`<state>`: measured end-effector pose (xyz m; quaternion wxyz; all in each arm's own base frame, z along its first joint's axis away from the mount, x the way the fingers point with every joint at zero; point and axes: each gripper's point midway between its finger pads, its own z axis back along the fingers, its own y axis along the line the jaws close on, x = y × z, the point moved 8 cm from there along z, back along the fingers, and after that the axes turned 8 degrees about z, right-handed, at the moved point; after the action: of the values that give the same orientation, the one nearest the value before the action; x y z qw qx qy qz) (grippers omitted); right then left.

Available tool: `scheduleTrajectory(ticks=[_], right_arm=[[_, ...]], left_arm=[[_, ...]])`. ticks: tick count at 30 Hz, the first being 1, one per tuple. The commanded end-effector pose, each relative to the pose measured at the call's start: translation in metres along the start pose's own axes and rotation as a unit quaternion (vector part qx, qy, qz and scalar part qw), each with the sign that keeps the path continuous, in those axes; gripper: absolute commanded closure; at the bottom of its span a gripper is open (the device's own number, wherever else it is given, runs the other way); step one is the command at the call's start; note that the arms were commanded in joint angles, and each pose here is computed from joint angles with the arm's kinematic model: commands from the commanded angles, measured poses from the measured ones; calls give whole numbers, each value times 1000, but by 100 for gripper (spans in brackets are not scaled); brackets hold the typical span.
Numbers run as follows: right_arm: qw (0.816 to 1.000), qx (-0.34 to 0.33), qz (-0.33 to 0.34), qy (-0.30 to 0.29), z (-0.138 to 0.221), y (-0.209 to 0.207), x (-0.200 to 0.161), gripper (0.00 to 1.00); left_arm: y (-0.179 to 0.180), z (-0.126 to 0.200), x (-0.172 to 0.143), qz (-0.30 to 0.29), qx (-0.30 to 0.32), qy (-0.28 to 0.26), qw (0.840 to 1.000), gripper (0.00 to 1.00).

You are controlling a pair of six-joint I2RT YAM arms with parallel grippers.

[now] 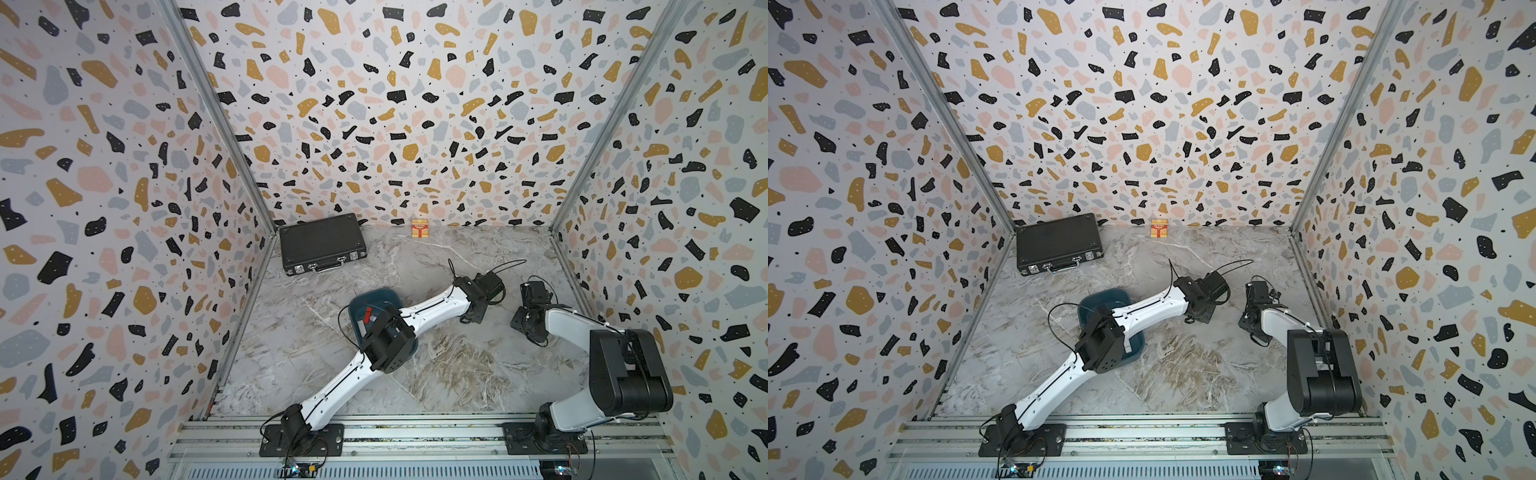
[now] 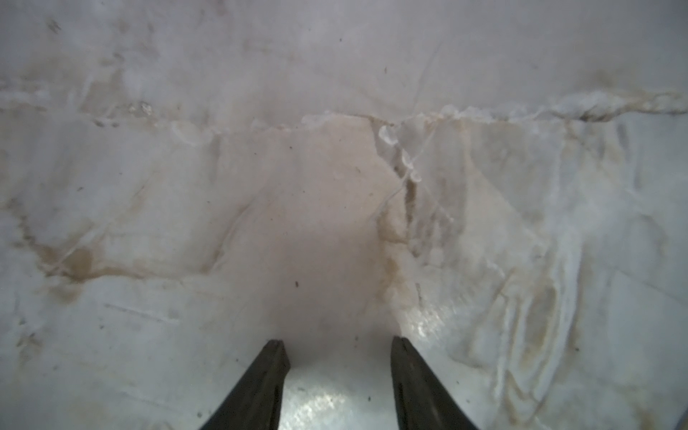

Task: Put the usb flash drive into the storage box
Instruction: Pick up the USB flash from the center of the board, then place the USB flash in the storage box.

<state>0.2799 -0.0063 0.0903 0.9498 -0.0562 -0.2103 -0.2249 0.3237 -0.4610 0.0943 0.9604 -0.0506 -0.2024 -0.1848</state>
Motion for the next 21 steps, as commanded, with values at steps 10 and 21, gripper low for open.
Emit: scheduleTrajectory(ticks=[10, 21], right_arm=[[1000, 6, 3, 17, -3, 2, -1, 50], [1000, 6, 3, 16, -3, 1, -3, 50]], left_arm=[[9, 42, 2, -18, -16, 11, 1000, 81], [68, 158, -8, 44, -30, -63, 997, 83]])
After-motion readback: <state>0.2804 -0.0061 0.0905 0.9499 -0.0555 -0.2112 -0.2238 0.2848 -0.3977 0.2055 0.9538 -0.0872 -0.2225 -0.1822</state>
